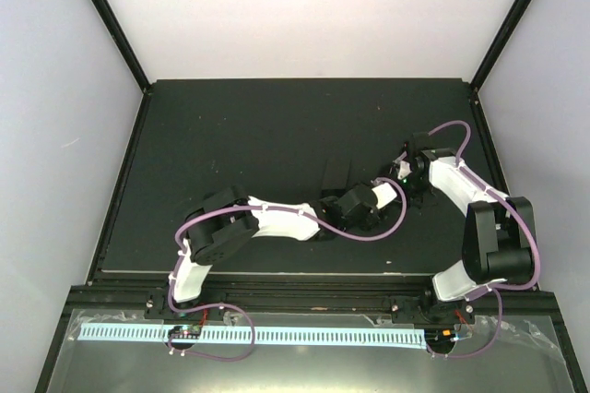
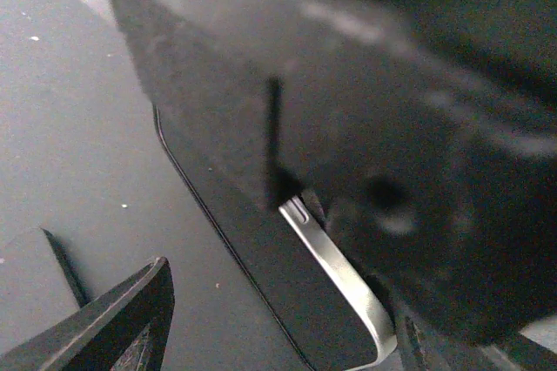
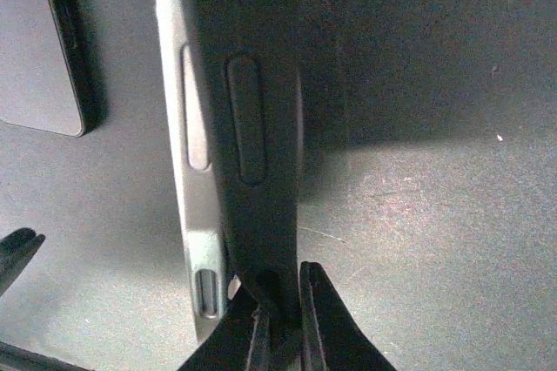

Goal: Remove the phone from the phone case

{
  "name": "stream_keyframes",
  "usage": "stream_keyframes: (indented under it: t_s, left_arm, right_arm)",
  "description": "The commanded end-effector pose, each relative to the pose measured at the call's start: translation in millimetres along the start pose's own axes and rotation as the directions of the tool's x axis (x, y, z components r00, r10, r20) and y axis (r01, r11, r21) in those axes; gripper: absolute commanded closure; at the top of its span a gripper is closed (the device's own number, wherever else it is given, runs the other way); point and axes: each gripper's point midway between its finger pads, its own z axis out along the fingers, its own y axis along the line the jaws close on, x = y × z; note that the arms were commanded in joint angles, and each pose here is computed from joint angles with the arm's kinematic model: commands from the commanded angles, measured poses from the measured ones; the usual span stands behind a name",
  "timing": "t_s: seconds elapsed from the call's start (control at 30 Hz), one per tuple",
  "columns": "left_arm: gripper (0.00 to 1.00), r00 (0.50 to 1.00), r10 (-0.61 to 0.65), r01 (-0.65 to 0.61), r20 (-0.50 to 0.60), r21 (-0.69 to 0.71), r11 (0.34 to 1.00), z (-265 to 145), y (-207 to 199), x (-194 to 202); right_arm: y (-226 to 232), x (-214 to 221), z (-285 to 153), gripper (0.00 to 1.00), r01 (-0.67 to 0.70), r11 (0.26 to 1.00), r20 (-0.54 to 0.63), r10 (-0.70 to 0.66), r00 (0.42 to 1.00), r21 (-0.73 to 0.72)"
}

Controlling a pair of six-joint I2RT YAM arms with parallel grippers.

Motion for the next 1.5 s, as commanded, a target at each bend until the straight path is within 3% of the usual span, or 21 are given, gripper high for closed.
stream_keyframes:
  t_s: [0.0,0.3,0.47,0.9,1.07,1.47]
  left_arm:
    - [0.32,0.997,0.059,-0.065,-0.039,-0.146,0.987,3,21,0]
    - [0.34,0.988,0.125,-0.15,-0.091,-0.353,0.924,-16,59,16]
    - [0.5,0.988,0.126,-0.148,-0.084,-0.351,0.925,-12,58,15]
    - [0.8,0.994,0.1,-0.105,-0.031,-0.33,0.938,-18,58,1]
    - [0.98,0.998,0.057,-0.05,0.018,-0.285,0.957,-28,55,-9]
    - [0.99,0.99,-0.066,0.1,0.126,-0.28,0.955,-66,72,-49]
  right_arm:
    - [8,-10,-9,0.99,0.011,1.0,0.044,-0.01,0.999,-0.029]
    - [19,-8,-13,0.99,0.016,0.996,0.034,-0.013,0.999,-0.091]
    - [35,-3,-16,0.99,0.025,0.982,0.02,-0.022,1.0,-0.186]
    - [40,0,-21,0.99,0.044,0.975,0.039,-0.037,0.999,-0.216]
    - [41,0,-21,0.99,0.075,0.972,0.057,-0.064,0.996,-0.223]
    - [15,-15,-25,0.99,0.09,0.994,0.154,-0.08,0.985,-0.058]
